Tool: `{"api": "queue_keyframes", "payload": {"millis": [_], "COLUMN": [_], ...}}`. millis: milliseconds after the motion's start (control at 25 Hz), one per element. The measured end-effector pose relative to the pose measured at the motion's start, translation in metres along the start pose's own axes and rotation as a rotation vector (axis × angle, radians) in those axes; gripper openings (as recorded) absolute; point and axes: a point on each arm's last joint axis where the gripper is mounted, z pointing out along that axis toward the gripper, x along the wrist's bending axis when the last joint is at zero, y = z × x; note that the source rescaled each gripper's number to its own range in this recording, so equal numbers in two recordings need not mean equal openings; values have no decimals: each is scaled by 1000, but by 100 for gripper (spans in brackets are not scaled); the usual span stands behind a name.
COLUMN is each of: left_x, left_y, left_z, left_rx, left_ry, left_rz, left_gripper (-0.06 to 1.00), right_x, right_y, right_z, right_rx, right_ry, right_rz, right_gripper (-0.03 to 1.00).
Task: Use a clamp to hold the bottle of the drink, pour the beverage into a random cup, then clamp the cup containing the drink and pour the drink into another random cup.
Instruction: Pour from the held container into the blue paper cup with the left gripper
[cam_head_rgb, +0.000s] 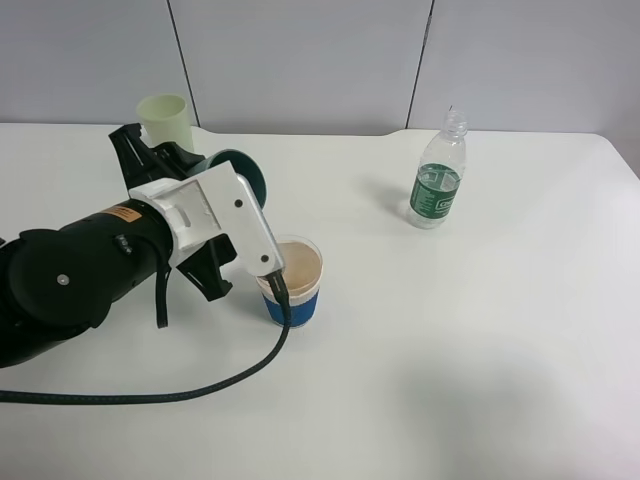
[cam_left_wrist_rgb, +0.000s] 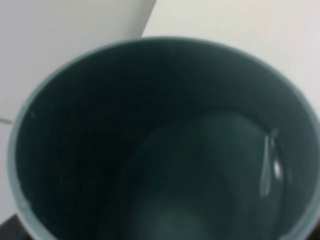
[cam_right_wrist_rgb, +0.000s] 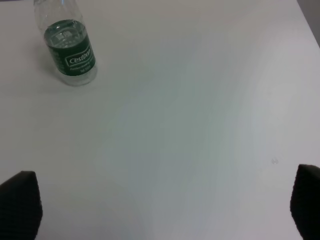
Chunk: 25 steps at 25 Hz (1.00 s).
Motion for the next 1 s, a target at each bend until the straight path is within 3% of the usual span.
{"api": "queue_keyframes", "payload": {"millis": [1000], "left_x": [1], "left_y": [12], "left_z": [-2], "left_rx": [-56], "left_ry": [27], "left_rz": [203], "left_gripper": [2], "right_x": [0], "right_y": [0], "right_z": [0], "right_rx": [0], "right_ry": [0], "right_rz": [0], "right_gripper": [100]}}
